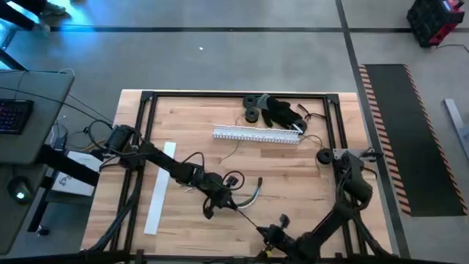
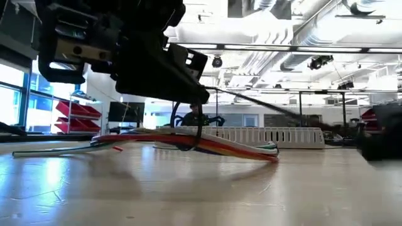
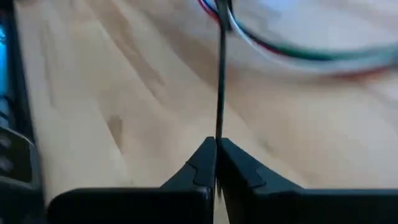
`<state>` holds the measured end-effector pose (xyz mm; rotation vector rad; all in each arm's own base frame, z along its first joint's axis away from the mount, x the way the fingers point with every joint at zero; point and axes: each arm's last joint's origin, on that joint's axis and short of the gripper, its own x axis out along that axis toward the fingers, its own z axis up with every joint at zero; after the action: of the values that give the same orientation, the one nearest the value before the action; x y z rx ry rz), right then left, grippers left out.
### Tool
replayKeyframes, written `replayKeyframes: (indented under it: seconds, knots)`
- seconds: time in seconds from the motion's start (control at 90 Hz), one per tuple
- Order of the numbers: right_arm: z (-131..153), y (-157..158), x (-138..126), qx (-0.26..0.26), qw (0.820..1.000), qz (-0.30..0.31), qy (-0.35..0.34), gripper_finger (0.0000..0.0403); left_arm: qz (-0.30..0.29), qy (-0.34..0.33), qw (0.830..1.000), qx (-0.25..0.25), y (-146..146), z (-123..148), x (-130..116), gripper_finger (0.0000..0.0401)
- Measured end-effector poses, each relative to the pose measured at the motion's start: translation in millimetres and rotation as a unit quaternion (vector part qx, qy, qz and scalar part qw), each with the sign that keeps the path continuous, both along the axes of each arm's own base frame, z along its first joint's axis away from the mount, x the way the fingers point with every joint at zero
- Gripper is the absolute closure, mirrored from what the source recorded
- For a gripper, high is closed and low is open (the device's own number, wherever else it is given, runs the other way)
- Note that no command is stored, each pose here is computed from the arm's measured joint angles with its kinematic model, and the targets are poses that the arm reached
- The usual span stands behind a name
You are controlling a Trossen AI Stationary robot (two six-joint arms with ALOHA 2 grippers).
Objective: Ziptie cables
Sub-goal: Wrap the cable wire using a black zip tie
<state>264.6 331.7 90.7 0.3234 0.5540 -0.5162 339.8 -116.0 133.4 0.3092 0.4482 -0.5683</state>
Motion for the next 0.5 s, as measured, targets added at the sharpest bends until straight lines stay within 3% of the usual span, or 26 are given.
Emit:
replayKeyframes:
  seconds: [0.144,0.256,0.344,0.411,0.5]
  knots:
    - [6.0,11.7,-6.3,0.017,0.999,0.03,0.004,0.0403,0.005,-0.003,1.0,-0.004,0.0,0.8,0.5,0.0401]
    - [15.0,24.3,1.9,0.043,0.994,0.097,0.038,0.0399,0.012,-0.004,1.0,-0.004,0.3,1.0,0.8,0.0401]
    - [21.4,30.9,13.7,0.056,0.988,0.145,0.023,0.0383,0.023,-0.006,1.0,0.002,0.9,1.0,1.2,0.0401]
    - [27.3,31.5,26.6,0.042,0.984,0.171,-0.008,0.0362,0.03,-0.007,0.999,0.005,1.5,1.0,1.5,0.0401]
    - [34.4,24.2,42.7,-0.028,0.983,0.178,-0.044,0.0327,0.031,-0.012,0.999,0.004,1.4,1.8,1.8,0.0401]
